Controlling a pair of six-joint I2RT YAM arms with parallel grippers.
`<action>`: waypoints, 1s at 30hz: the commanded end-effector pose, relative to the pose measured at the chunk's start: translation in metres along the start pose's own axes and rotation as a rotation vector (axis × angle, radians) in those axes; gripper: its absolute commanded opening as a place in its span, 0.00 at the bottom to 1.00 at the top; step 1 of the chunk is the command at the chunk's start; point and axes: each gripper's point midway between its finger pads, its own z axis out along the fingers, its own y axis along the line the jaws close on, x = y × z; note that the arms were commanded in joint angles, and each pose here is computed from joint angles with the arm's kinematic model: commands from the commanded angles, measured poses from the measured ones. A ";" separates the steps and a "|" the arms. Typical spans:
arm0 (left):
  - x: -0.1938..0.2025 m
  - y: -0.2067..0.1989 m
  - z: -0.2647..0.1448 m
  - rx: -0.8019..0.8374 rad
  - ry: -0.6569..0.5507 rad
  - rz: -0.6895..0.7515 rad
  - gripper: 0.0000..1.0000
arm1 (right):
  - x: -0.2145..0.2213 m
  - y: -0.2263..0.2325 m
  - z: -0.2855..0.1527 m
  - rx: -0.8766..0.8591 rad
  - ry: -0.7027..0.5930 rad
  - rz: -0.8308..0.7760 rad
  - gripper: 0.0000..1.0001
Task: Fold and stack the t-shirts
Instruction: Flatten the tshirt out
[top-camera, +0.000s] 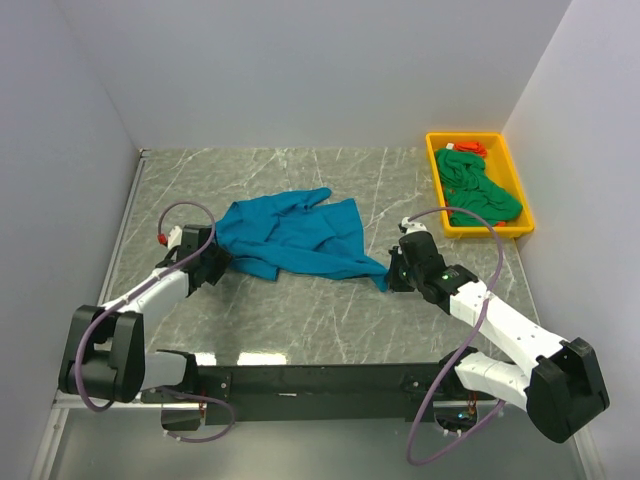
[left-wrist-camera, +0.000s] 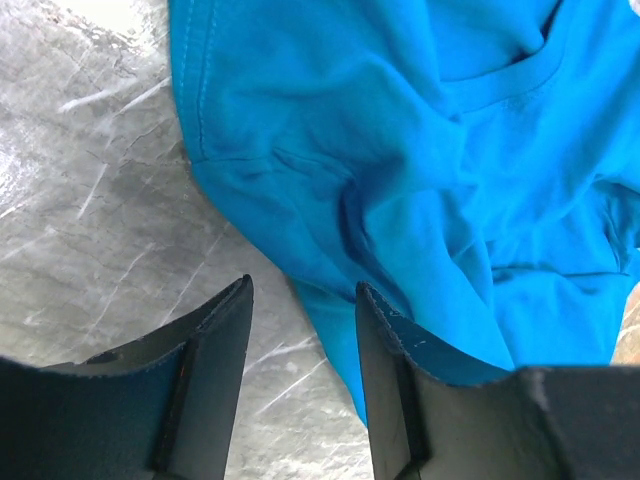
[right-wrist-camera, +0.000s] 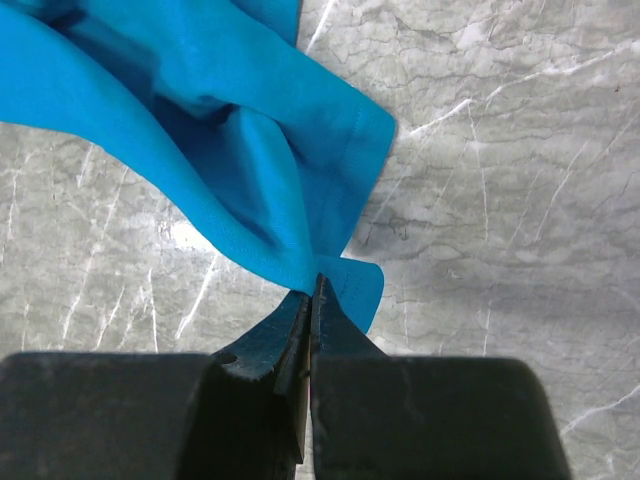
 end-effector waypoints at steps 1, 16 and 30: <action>-0.010 -0.016 0.002 0.049 -0.042 -0.030 0.51 | -0.009 -0.002 0.000 0.007 -0.046 -0.004 0.00; -0.019 -0.007 0.013 -0.028 -0.078 0.023 0.17 | -0.006 -0.006 0.004 0.027 -0.037 0.002 0.00; -0.122 0.068 -0.033 -0.232 -0.288 -0.042 0.01 | -0.021 -0.036 -0.011 0.200 -0.127 0.100 0.00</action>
